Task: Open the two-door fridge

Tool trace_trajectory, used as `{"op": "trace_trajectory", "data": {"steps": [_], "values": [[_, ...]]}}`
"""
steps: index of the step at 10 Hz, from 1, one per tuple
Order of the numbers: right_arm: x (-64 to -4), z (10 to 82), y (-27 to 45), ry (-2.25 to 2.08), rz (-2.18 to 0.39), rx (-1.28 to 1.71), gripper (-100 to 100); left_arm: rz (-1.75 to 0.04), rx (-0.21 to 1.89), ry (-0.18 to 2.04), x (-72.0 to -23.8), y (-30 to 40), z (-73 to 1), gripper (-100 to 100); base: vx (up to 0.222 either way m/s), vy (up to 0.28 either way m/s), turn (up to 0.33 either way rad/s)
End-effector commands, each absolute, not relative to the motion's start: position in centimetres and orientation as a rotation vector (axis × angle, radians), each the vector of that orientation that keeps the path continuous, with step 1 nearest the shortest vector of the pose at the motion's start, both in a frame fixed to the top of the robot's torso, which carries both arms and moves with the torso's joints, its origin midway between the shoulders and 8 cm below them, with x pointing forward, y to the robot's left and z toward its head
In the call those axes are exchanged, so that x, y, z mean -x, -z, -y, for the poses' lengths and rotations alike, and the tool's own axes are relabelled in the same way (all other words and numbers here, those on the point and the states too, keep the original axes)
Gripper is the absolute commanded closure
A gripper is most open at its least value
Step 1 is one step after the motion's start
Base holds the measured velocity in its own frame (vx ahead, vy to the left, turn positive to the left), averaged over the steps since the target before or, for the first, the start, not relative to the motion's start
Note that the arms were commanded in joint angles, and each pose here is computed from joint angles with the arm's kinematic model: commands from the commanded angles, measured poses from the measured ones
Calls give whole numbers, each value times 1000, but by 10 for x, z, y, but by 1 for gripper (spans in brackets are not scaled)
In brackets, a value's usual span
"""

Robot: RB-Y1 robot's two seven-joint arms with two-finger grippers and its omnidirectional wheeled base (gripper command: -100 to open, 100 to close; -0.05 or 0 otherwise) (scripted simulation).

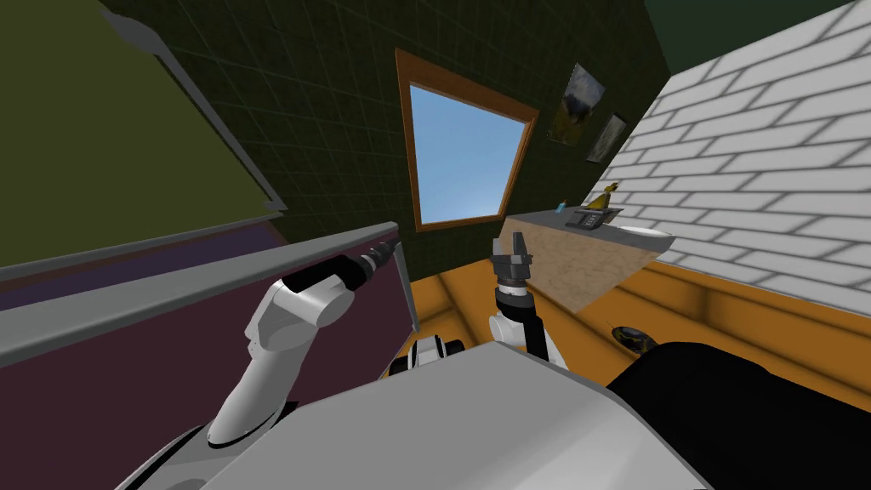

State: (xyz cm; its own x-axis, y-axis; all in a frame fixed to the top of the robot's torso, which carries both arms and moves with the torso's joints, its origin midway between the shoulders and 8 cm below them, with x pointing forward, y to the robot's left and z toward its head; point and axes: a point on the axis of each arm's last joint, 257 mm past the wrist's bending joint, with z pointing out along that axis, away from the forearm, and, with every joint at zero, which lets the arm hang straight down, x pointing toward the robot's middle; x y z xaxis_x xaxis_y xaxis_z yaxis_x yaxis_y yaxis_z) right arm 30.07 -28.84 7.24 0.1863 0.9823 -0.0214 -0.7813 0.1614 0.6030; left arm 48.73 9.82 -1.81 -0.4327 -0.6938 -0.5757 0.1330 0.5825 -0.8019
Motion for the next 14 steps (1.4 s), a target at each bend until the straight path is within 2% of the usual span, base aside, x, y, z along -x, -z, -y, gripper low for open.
{"op": "trace_trajectory", "data": {"steps": [1,10,12,13,14], "values": [[-301,288,-72,-1325,-463,-525,0,-1777,479,985,-507,11,-109,-100,-84,19,-60],[-301,288,-72,-1324,-464,-525,0,-1721,566,946,-575,-33,-155,-100,-90,7,-100],[-301,288,-72,-1324,-464,-525,0,-1726,569,944,-575,-31,-154,-100,-45,-3,-30],[-301,288,-72,-1324,-464,-525,0,-1726,570,944,-575,-31,-155,0,-8,-1,0],[-301,288,-72,-1324,-464,-525,0,-1726,570,944,-575,-31,-154,0,0,0,0]]}}
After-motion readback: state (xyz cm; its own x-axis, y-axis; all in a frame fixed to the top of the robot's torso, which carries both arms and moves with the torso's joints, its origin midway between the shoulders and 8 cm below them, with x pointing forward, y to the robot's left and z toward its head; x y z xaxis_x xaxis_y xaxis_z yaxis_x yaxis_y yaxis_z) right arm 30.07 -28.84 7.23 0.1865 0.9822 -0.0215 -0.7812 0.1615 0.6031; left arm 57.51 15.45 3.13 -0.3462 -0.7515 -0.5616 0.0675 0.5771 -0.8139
